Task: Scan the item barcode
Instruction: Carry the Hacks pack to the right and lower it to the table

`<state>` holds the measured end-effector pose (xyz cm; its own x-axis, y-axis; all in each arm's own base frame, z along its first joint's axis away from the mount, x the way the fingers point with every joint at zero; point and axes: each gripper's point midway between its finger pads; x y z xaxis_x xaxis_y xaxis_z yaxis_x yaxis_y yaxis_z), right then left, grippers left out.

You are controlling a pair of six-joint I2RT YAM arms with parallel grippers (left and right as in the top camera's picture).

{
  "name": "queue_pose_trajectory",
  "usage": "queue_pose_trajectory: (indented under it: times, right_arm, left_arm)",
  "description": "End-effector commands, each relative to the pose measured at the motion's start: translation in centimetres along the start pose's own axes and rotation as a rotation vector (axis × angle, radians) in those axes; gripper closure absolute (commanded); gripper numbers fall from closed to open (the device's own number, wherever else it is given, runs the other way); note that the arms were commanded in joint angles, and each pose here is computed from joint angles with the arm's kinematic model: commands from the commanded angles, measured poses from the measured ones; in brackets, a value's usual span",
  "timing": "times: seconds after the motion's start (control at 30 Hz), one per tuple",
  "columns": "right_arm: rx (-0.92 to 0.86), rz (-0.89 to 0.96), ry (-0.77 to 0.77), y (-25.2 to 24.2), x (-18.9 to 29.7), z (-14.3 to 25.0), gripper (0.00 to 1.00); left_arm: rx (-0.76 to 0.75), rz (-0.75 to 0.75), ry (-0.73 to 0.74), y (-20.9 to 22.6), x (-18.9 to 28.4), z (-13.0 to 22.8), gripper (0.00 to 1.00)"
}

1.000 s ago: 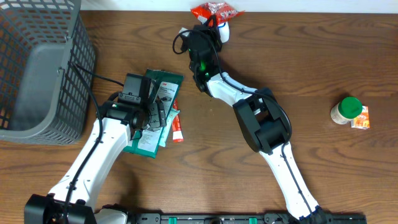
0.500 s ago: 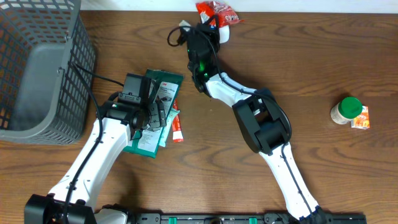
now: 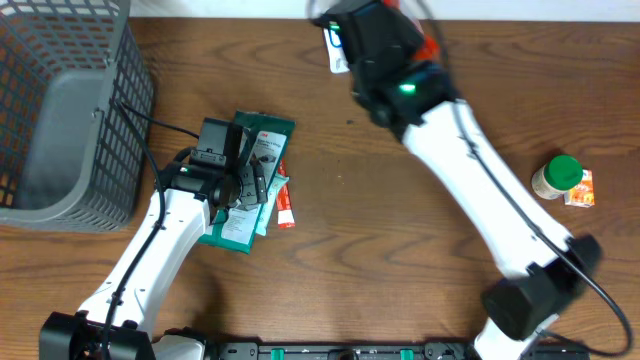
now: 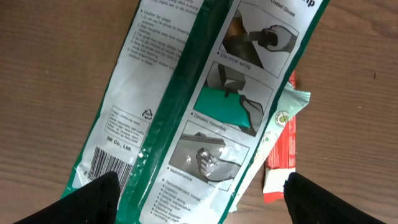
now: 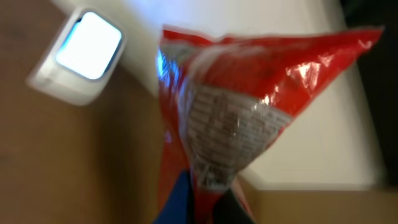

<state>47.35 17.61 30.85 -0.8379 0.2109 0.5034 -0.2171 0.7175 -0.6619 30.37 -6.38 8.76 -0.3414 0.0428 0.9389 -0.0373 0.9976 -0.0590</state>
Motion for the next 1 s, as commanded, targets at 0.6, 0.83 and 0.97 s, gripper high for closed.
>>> queue_pose_trajectory:
  times: [0.6, 0.83, 0.97]
  right_arm:
    - [-0.648, -0.328, 0.779, 2.5, -6.0, 30.3, 0.99]
    - [-0.653, -0.318, 0.804, 4.5, -6.8, 33.4, 0.65]
    - [-0.638, -0.282, 0.811, 4.1, -6.9, 33.8, 0.20]
  left_arm:
    - [-0.001, -0.007, 0.004, 0.1, -0.1, 0.1, 0.15]
    - [-0.001, -0.007, 0.003, 0.1, -0.1, 0.1, 0.15]
    - [-0.001, -0.007, 0.004, 0.1, -0.1, 0.1, 0.15]
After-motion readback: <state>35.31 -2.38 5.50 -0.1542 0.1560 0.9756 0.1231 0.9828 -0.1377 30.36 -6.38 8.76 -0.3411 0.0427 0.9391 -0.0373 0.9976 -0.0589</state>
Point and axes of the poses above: each gripper's point midway between its finger pads, its own x axis back along the fingers, its own y axis along the line the jaws close on, z = x × y, and after that the axes turned 5 degrees about -x, right-handed
